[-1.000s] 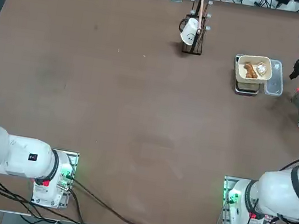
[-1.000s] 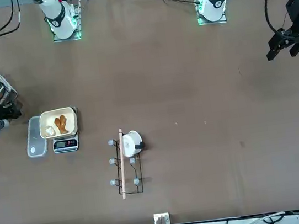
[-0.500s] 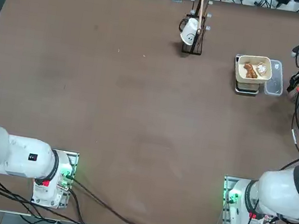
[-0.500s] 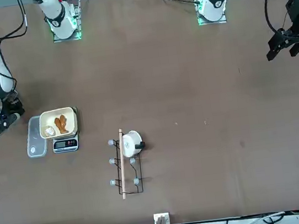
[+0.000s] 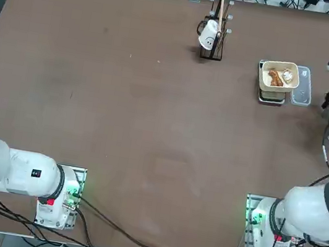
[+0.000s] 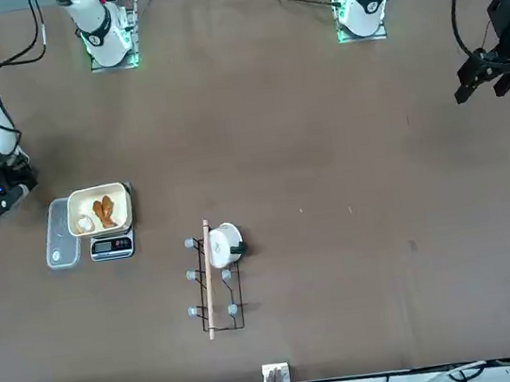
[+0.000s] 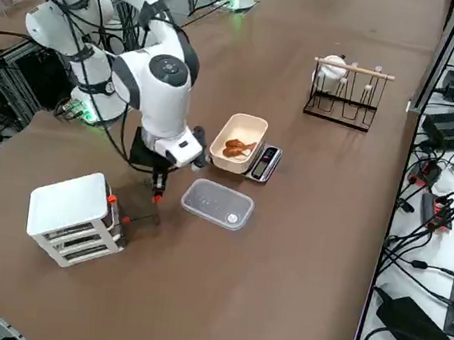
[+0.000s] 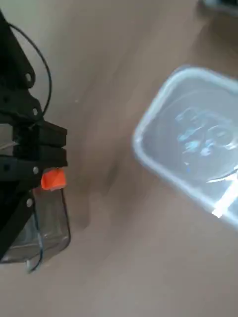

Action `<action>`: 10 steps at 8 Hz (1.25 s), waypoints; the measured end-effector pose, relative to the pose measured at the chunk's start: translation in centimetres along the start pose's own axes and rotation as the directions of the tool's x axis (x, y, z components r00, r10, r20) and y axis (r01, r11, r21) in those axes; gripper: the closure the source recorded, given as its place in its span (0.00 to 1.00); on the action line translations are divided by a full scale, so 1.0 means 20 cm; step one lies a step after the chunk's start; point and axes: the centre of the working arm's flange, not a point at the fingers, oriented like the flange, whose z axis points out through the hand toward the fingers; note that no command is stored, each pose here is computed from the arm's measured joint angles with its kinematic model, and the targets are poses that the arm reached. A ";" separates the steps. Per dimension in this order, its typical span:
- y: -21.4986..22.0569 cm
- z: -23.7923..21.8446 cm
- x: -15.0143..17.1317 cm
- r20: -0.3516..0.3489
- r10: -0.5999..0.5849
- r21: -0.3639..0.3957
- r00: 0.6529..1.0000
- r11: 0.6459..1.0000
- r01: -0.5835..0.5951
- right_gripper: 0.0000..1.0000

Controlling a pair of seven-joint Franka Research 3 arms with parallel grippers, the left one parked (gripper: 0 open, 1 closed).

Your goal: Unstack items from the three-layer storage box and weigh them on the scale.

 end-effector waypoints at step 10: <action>0.12 0.11 -0.31 0.081 0.010 -0.004 0.997 1.000 -0.010 0.99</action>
